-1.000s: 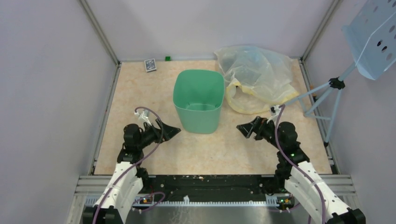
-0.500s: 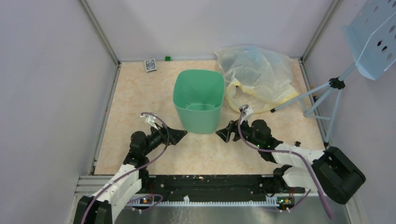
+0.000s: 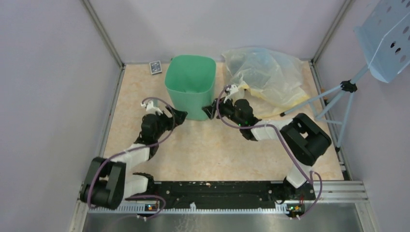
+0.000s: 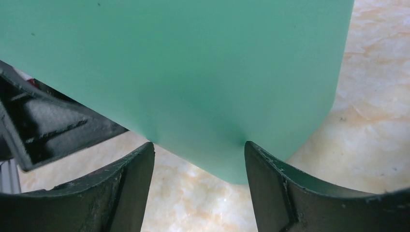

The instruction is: Put the trash bags into the trash bin

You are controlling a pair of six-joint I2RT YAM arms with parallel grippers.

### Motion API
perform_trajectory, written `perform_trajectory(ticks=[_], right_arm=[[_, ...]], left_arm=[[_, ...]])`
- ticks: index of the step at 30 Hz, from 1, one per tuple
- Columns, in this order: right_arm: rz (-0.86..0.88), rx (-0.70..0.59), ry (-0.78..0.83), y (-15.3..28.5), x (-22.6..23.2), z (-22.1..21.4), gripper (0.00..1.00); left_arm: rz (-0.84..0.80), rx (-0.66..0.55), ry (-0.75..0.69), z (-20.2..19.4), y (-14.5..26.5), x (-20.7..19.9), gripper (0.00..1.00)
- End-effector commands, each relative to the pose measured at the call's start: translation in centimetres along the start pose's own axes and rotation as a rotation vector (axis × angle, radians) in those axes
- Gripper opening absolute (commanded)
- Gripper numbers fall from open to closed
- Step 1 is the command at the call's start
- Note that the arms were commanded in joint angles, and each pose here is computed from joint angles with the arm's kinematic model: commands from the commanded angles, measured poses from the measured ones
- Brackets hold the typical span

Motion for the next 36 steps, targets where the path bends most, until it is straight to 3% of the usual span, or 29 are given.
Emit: perform_trajectory(ticks=[1,7,12,14,28,36], right_arm=[[-0.005,-0.138,-0.029,-2.3,-0.6,4.1,0.68],[-0.139,-0.098,-0.039,0.5,-2.9,5.4,0.68],[-0.283,-0.035,-0.006,4.1,-5.2,5.7,0.68],[-0.363,-0.014,0.022,5.3,-6.1,5.8,0.68],[-0.639,0.084,0.044,7.4,-9.7,5.5,0.73],[-0.606,0.034,0.012,8.1,-9.3,6.1,0.82]], left_arm=[[0.001,-0.101,-0.025,5.3,-4.1,-0.6,0.99],[-0.127,-0.103,-0.007,6.9,-7.3,-1.2,0.99],[-0.315,-0.047,0.075,6.3,-10.3,-2.4,0.99],[-0.31,-0.041,0.113,6.0,-10.9,-2.0,0.99],[-0.186,0.091,-0.081,3.0,-4.1,-3.8,0.99],[-0.253,0.15,-0.237,0.6,-1.1,-8.1,0.99]])
Point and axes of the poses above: each gripper's point midway between its finger pads, its own y axis back along the fingers, its own x axis along the line the jaws close on, z = x × y, the point moved 6 cm from there along y, back along the fingers, and after that the axes turned 2 degrees about -y, right-handed, at the moved point
